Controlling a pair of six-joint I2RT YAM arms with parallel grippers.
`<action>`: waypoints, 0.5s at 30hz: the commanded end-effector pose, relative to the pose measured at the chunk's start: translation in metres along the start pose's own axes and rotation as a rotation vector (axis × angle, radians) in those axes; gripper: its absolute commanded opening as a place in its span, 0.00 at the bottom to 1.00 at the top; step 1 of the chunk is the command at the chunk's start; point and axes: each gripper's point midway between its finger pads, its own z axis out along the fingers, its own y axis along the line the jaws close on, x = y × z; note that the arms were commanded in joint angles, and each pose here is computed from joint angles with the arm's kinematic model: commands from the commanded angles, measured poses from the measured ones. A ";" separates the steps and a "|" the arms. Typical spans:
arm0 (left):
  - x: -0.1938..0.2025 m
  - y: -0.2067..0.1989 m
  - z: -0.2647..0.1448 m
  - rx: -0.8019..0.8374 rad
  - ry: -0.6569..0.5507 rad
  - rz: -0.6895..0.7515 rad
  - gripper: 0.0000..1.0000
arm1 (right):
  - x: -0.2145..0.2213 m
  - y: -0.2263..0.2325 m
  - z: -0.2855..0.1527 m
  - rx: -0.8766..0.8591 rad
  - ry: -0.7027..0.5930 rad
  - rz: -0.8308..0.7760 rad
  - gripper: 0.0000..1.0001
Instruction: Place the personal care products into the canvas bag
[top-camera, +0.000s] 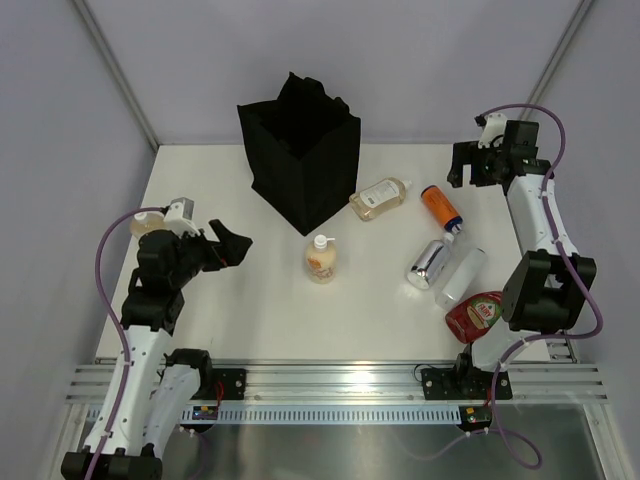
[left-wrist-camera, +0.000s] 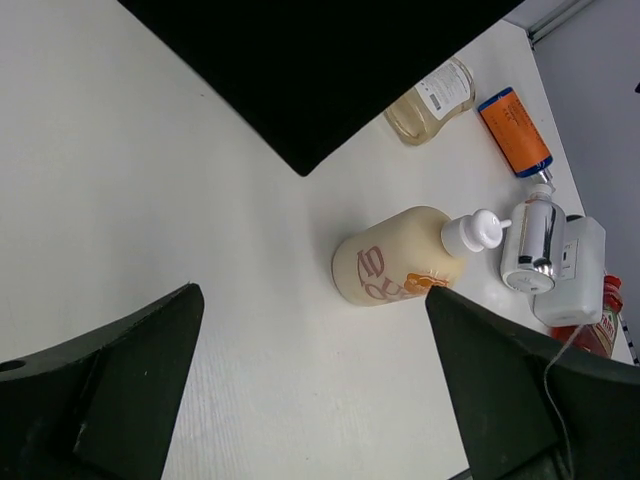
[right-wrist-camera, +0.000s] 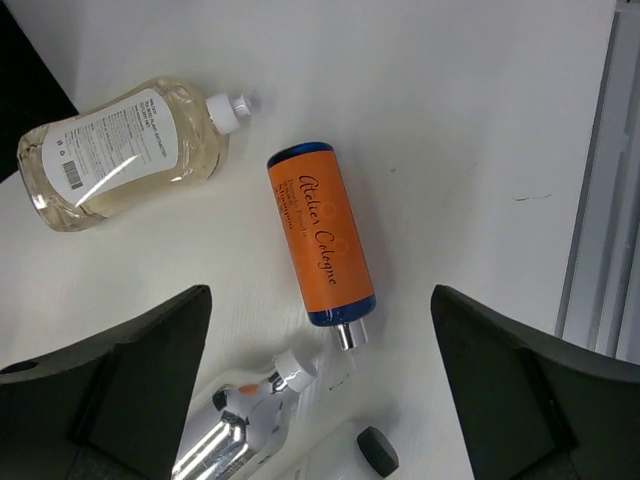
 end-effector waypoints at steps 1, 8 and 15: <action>-0.006 -0.001 -0.004 -0.007 -0.031 0.017 0.99 | -0.023 0.028 -0.038 -0.130 -0.066 -0.090 0.99; 0.001 -0.002 0.001 -0.001 -0.029 0.045 0.99 | 0.018 0.140 -0.100 -0.818 -0.261 -0.490 1.00; 0.019 -0.050 0.013 0.117 -0.010 0.238 0.99 | 0.034 0.151 -0.115 -0.892 -0.238 -0.515 0.99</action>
